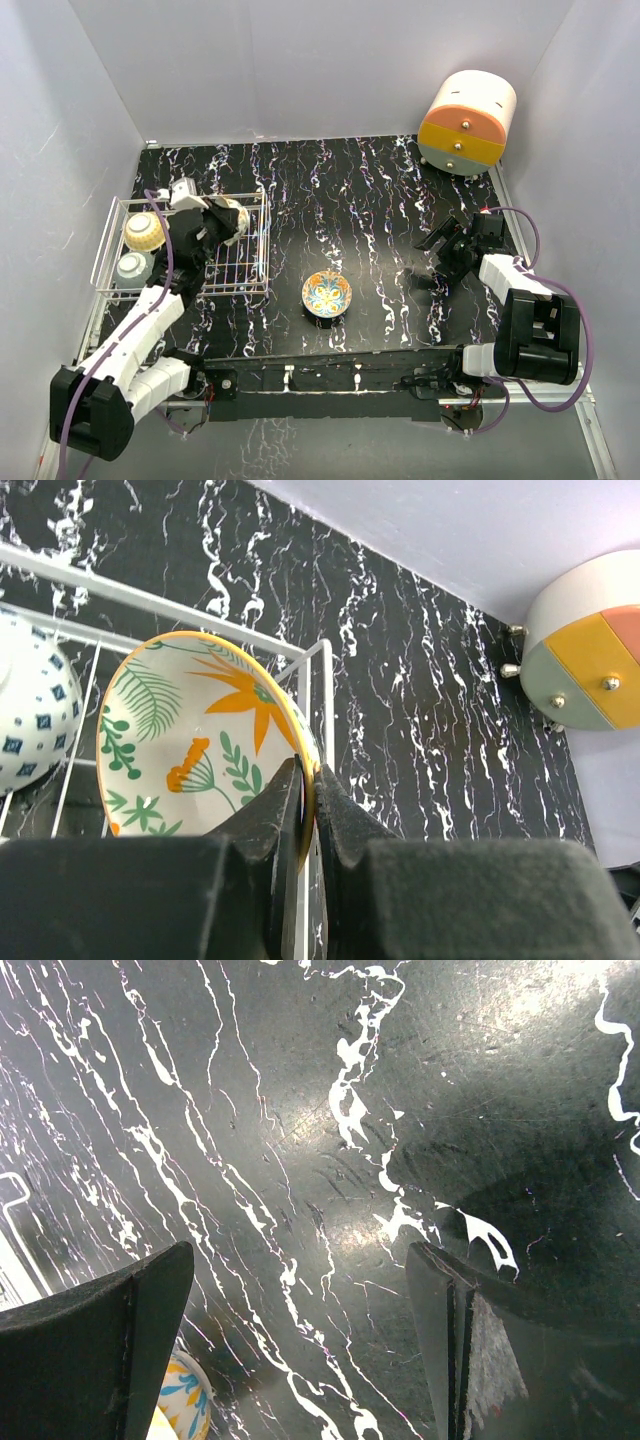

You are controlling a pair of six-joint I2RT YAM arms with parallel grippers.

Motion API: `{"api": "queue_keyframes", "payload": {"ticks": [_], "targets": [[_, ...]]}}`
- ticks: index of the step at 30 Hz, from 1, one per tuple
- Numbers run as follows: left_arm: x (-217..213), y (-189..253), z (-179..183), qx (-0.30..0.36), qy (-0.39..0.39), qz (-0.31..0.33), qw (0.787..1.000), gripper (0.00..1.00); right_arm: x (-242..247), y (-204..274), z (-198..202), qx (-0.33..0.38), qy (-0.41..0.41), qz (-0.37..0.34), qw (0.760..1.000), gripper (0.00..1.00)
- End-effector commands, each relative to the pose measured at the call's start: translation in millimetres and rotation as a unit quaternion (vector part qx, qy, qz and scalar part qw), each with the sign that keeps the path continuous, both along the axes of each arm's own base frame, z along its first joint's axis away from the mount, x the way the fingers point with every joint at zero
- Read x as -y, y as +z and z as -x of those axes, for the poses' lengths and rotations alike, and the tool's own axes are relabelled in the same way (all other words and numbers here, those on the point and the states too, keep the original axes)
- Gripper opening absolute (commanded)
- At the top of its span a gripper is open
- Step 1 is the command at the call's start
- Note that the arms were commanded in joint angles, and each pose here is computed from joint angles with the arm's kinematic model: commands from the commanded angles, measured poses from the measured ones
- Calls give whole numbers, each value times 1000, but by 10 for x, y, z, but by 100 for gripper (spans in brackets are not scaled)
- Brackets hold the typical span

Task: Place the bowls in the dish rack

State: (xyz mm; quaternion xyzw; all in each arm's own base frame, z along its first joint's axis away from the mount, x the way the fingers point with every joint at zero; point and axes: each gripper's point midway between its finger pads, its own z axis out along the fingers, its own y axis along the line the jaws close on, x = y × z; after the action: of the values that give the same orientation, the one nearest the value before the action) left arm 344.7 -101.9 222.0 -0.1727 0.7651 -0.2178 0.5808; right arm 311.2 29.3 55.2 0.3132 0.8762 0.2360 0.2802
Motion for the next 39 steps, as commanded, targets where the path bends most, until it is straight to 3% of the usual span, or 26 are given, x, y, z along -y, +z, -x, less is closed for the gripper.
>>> {"api": "queue_keyframes", "payload": {"ticks": [1, 20, 31, 39], "targets": [[-39, 376, 11, 79, 7, 71, 994, 0, 19, 93, -92, 25, 5, 8, 1000, 90], [-7, -76, 124, 86, -18, 239, 967, 0, 44, 48, -81, 19, 1, 14, 1000, 90], [-44, -348, 171, 51, -5, 269, 962, 0, 46, 28, -84, 18, 1, 14, 1000, 90], [-264, -742, 355, -3, 54, 264, 963, 0, 46, -2, -78, 15, 1, 14, 1000, 90]]}}
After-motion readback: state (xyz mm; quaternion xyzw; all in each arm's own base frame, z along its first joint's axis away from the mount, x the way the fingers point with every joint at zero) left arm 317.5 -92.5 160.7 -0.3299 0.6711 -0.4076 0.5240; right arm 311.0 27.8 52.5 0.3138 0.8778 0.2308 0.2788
